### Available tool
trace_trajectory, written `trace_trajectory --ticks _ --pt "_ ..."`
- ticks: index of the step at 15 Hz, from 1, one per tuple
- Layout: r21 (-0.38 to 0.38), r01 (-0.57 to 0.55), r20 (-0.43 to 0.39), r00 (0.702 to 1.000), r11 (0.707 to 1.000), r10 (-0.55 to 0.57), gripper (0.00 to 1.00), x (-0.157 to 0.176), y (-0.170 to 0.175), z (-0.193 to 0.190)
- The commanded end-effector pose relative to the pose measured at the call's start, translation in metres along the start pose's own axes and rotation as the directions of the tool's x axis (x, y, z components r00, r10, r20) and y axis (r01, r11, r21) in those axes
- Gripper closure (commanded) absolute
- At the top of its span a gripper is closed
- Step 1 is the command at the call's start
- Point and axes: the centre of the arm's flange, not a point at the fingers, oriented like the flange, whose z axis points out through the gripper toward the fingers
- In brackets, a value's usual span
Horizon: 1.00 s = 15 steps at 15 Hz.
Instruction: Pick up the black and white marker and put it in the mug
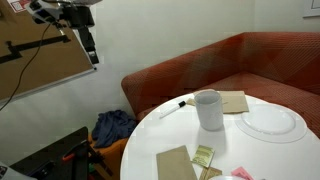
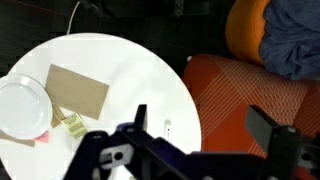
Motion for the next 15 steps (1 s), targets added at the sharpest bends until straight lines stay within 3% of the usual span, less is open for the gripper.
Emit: trace_trajectory --ticks 1,8,15 --pt "-0.022 0.023 -0.030 0.999 0.999 -0.024 0.00 0.015 0.005 0.035" --pt "-0.077 0.060 -0.033 0.997 0.995 -0.063 0.00 0.054 0.016 0.093" --pt "-0.071 0.031 -0.037 0.999 0.997 -0.034 0.00 0.092 0.033 0.148"
